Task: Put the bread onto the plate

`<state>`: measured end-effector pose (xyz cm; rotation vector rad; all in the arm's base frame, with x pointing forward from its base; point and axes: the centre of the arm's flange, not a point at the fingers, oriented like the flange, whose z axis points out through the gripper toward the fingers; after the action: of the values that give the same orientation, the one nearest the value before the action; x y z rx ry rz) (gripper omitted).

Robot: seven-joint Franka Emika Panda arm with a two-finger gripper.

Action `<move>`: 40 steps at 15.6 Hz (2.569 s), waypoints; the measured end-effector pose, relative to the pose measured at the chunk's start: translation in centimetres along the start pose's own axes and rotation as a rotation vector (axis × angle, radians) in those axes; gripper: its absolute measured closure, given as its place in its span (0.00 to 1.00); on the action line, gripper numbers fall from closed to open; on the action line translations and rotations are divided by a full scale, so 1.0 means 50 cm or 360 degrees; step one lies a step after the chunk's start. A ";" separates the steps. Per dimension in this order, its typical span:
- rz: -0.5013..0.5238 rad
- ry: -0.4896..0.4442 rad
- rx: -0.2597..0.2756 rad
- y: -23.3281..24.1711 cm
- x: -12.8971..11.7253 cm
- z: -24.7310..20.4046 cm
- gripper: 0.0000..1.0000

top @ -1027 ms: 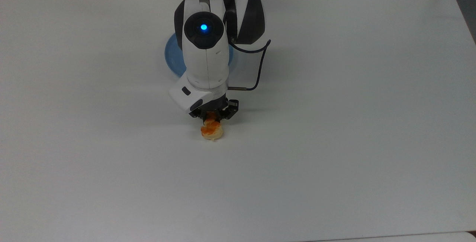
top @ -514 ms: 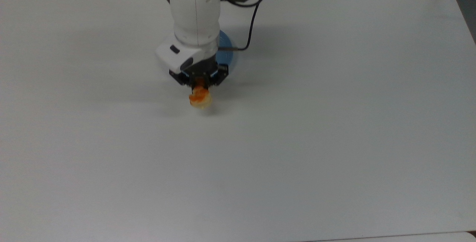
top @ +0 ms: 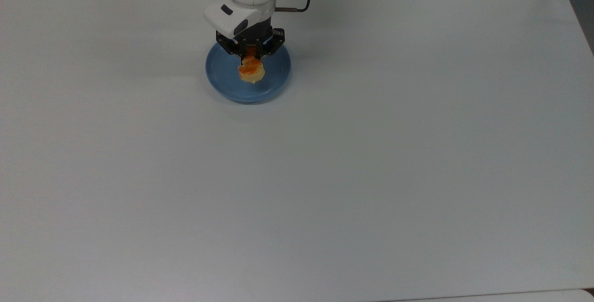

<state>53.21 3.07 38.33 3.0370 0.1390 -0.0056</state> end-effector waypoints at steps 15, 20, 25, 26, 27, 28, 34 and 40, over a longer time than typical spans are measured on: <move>0.0037 0.0045 0.0017 0.026 -0.022 0.072 0.00; 0.0047 -0.0017 -0.0008 0.036 0.023 -0.053 0.00; 0.0043 -0.0012 -0.0026 0.014 0.058 -0.239 0.00; 0.0062 -0.0009 -0.0029 0.006 0.060 -0.272 0.00; 0.0083 -0.0004 -0.0031 0.001 0.060 -0.303 0.00; 0.0100 0.0006 -0.0032 -0.002 0.061 -0.333 0.00; 0.0137 0.0042 -0.0032 0.012 0.058 -0.424 0.00; 0.0161 0.0008 0.0010 0.010 0.054 -0.422 0.00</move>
<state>55.92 4.98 59.36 3.0468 -0.0141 0.0094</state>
